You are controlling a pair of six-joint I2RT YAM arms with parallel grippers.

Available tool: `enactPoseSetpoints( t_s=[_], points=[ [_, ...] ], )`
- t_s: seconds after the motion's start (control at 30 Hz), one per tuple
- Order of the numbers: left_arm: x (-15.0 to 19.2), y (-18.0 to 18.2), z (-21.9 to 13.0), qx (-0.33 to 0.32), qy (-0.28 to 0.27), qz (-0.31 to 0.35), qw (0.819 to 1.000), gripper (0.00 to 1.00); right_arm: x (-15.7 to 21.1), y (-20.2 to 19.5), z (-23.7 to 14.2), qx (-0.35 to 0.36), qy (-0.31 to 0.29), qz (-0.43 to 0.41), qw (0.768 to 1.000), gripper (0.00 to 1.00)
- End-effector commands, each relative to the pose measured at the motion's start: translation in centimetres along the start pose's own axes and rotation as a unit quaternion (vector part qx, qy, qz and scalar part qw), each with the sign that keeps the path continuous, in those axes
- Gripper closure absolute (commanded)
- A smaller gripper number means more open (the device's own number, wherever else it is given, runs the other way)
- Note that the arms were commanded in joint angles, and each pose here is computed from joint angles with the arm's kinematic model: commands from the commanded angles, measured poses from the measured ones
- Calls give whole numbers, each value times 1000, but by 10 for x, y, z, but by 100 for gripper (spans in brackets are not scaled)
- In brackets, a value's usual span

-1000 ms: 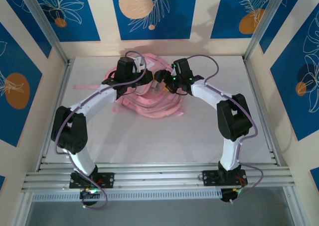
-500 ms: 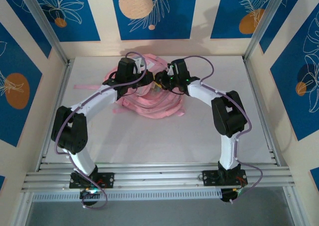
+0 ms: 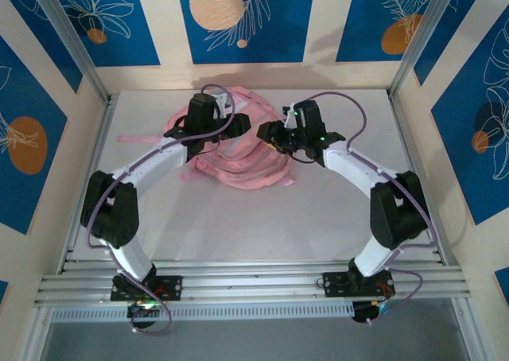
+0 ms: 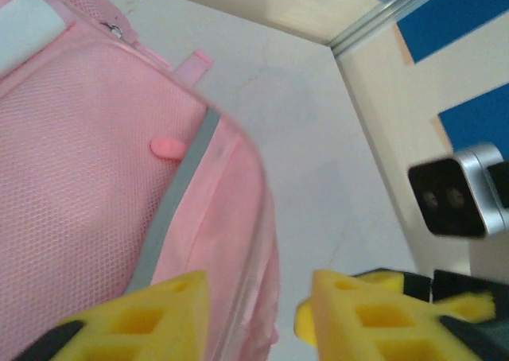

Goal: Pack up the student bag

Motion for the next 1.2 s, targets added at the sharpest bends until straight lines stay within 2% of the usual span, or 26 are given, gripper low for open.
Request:
enactPoseSetpoints(
  t_s=[0.0,0.27,0.77,1.0,1.07,1.17],
  points=[
    [-10,-7,-25,5,-30,16,999,53,24,-29,-6,71,22,-11,997,46],
    [11,52,-45,-85,-15,15,996,50,49,-59,9,119,42,3,992,37],
    [28,126,-30,-188,21,58,980,54,62,-77,40,147,70,8,987,41],
    [45,132,-8,-134,61,33,988,62,59,-78,41,157,62,0,986,41],
    [51,136,-5,-139,73,26,987,61,57,-78,41,161,59,-4,985,41],
    [57,147,-11,-175,78,27,981,54,54,-74,41,158,56,-8,986,41]
  ],
)
Point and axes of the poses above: each hand's point on the last joint's axis, 136 mm out from that joint toward the fingers, its own z axis out along the fingers, its own y axis along the line the jaws close on, x = y × z, the point moved 5 cm from there along -z, back along the fingers, and after that the axes turned 7 degrees about z, right-handed, at the moved point
